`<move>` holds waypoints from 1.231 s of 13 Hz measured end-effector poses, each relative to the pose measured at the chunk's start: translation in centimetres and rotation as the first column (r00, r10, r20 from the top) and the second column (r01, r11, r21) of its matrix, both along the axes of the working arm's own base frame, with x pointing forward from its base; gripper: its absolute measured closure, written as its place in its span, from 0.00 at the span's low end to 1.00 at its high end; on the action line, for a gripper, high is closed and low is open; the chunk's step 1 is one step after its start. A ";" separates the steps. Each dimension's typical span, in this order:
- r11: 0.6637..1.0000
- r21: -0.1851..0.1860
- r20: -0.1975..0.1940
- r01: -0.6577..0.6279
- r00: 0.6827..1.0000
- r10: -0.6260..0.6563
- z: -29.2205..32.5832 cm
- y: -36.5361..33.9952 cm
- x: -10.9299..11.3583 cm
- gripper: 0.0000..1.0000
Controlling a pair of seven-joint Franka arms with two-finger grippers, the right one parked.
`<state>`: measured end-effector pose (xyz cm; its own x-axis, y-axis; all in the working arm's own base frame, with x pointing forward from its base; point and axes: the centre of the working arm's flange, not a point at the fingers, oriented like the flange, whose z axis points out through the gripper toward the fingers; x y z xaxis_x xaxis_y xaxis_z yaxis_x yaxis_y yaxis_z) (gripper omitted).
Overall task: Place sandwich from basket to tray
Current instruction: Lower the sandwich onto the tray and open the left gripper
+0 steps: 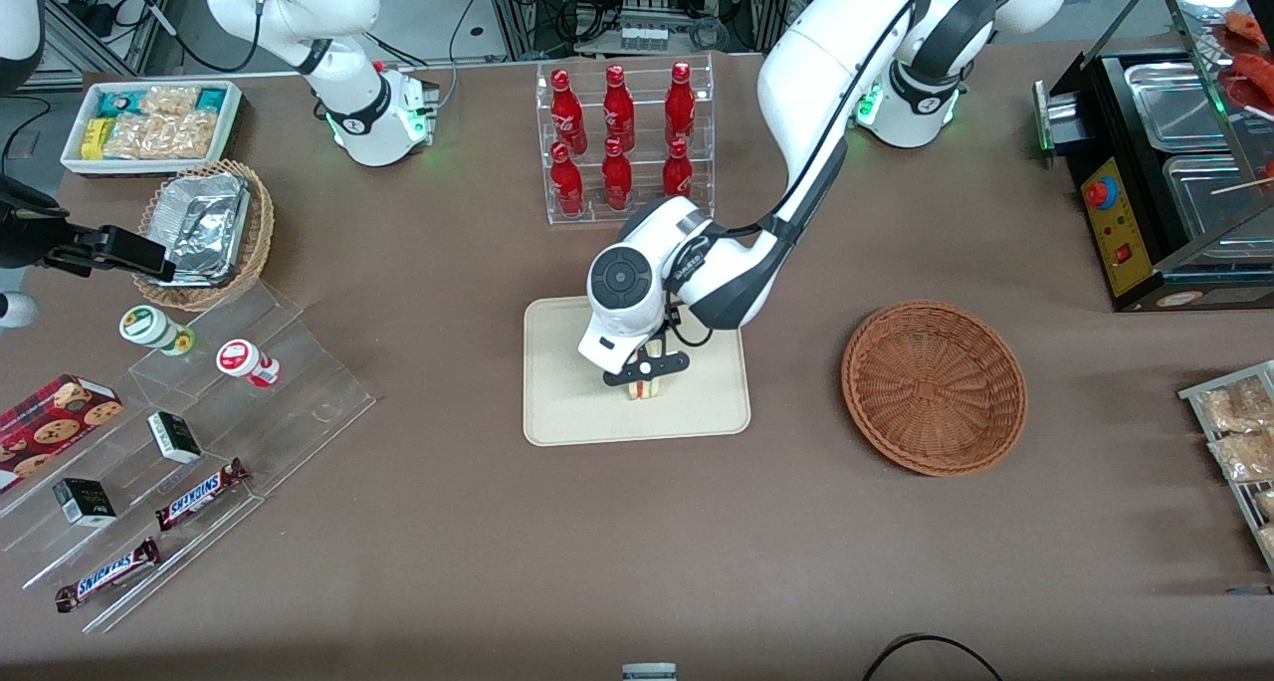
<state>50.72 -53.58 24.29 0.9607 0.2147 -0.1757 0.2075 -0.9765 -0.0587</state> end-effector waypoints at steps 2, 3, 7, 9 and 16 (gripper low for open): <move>0.999 0.010 -0.001 -0.040 0.999 0.040 -0.3 -0.1 0.0 0.85; 0.998 0.016 -0.003 -0.059 0.998 0.059 -0.5 -0.1 -0.1 0.85; 0.996 0.017 0.000 -0.086 0.996 0.086 -0.6 -0.2 0.1 0.67; 0.996 0.014 0.004 -0.089 0.996 0.089 -0.4 -0.2 0.3 0.46; 0.997 0.000 0.022 -0.084 0.996 0.084 7.1 -0.3 0.6 0.00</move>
